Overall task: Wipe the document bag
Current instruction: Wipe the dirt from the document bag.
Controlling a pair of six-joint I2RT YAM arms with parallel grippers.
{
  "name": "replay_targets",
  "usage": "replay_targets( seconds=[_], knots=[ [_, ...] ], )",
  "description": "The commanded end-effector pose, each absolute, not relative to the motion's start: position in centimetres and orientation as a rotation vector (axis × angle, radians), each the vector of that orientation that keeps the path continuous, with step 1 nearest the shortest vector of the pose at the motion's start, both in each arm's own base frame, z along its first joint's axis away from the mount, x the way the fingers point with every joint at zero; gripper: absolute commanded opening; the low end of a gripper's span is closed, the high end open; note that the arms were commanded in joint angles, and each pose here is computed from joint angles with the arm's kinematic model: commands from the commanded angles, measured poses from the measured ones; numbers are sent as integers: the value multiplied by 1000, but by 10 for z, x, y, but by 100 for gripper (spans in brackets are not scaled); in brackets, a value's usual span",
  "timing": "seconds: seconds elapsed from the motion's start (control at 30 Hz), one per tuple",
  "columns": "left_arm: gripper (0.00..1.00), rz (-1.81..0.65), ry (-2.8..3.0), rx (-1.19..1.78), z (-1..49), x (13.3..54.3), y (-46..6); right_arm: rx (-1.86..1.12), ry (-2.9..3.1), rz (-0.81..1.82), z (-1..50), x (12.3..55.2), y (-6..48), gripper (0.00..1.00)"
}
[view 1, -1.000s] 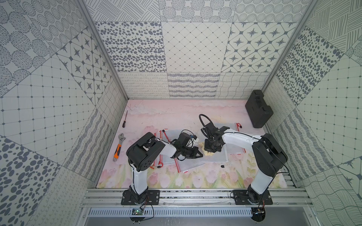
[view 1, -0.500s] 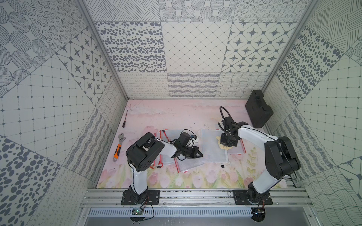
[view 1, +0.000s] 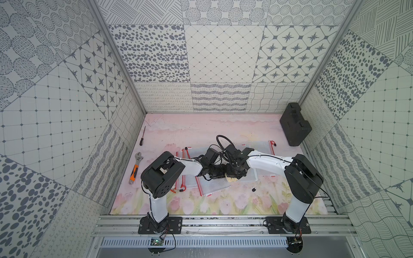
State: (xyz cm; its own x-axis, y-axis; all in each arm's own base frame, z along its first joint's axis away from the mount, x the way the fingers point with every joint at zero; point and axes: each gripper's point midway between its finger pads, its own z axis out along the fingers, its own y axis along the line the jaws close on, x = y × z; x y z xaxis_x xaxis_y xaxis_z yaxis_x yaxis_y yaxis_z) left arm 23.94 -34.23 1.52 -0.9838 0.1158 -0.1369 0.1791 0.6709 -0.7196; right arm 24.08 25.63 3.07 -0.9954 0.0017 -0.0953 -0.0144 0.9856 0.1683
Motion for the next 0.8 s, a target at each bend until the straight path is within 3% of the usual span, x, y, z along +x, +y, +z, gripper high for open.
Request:
replay_targets(
  seconds=[0.0,0.2,0.43,0.53,0.77],
  knots=[
    [0,-620,3049,-4,-47,229,-264,49,3093,215,9,229,245,0],
    [0,-648,3036,-85,-51,228,-252,219,3128,10,-2,220,164,0],
    [0,-685,3046,-133,-59,226,-250,358,3042,-31,34,235,97,0],
    [0,-684,3046,-133,-60,227,-250,296,3044,78,40,243,132,0],
    [0,-667,3057,-143,-62,225,-247,4,3064,349,32,234,279,0]
  ],
)
